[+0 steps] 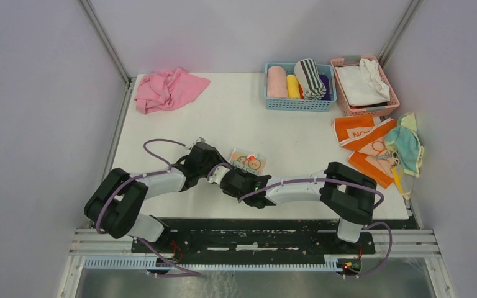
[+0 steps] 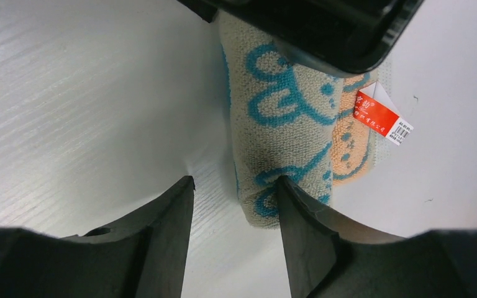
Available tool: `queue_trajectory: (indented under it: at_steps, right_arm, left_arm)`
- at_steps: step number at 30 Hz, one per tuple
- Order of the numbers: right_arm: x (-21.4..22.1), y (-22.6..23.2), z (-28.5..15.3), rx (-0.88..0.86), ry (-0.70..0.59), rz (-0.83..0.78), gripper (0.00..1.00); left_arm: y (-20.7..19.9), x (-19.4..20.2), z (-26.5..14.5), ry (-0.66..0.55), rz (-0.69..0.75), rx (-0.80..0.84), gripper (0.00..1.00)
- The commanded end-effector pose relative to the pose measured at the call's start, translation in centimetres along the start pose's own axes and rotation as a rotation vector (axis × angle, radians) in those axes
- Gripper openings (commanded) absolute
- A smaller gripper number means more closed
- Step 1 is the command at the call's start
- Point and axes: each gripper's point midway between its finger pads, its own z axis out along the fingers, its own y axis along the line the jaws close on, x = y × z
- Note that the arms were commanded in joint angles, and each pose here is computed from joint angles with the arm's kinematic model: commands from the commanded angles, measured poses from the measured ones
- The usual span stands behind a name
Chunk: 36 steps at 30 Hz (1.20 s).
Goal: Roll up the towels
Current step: Roll the towel at the center of the board.
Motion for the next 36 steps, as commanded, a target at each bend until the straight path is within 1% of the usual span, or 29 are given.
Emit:
queue_trajectory:
  at_steps: [1,5,7,12,16,22,25,30,33,35,36]
  right_arm:
    - [0.3,-0.7,-0.3,0.019,-0.010,-0.029,0.59]
    - [-2.1,-1.4,-2.6,-0.037,-0.105,-0.050,0.62]
    - [-2.9,-1.7,-3.2,-0.078,-0.130,-0.051,0.65]
    - [-2.6,-2.7,-3.0,-0.124,-0.131,-0.042,0.66]
    - [-2.2,-2.1,-2.3,-0.169,-0.124,-0.071,0.69]
    - [-0.9,-1.0,0.1,-0.202,-0.079,-0.091,0.70]
    - [-0.1,-0.5,1.5,-0.213,-0.048,-0.096,0.69]
    - [1.7,-1.1,3.7,-0.152,0.019,-0.095,0.66]
    - [2.3,-1.7,4.5,-0.130,0.035,-0.084,0.64]
    - [2.9,-1.9,5.0,-0.125,0.056,-0.084,0.60]
    - [3.2,-2.0,5.3,-0.129,0.068,-0.080,0.56]
  left_arm:
    - [4.6,1.1,0.2,0.021,0.024,-0.183,0.57]
    - [4.6,1.0,0.3,0.022,0.030,-0.192,0.57]
    - [4.6,0.9,0.2,0.018,0.032,-0.195,0.57]
    - [4.6,0.6,0.3,0.013,0.040,-0.211,0.57]
    - [4.6,0.5,0.5,0.017,0.050,-0.224,0.58]
    - [4.8,0.6,0.8,0.029,0.061,-0.236,0.58]
    - [4.8,0.6,0.8,0.031,0.064,-0.239,0.58]
    - [4.9,0.7,0.9,0.041,0.073,-0.242,0.58]
    - [5.0,0.7,0.9,0.040,0.079,-0.243,0.58]
    - [5.1,0.6,1.0,0.041,0.085,-0.245,0.58]
    - [5.1,0.6,1.0,0.041,0.086,-0.246,0.58]
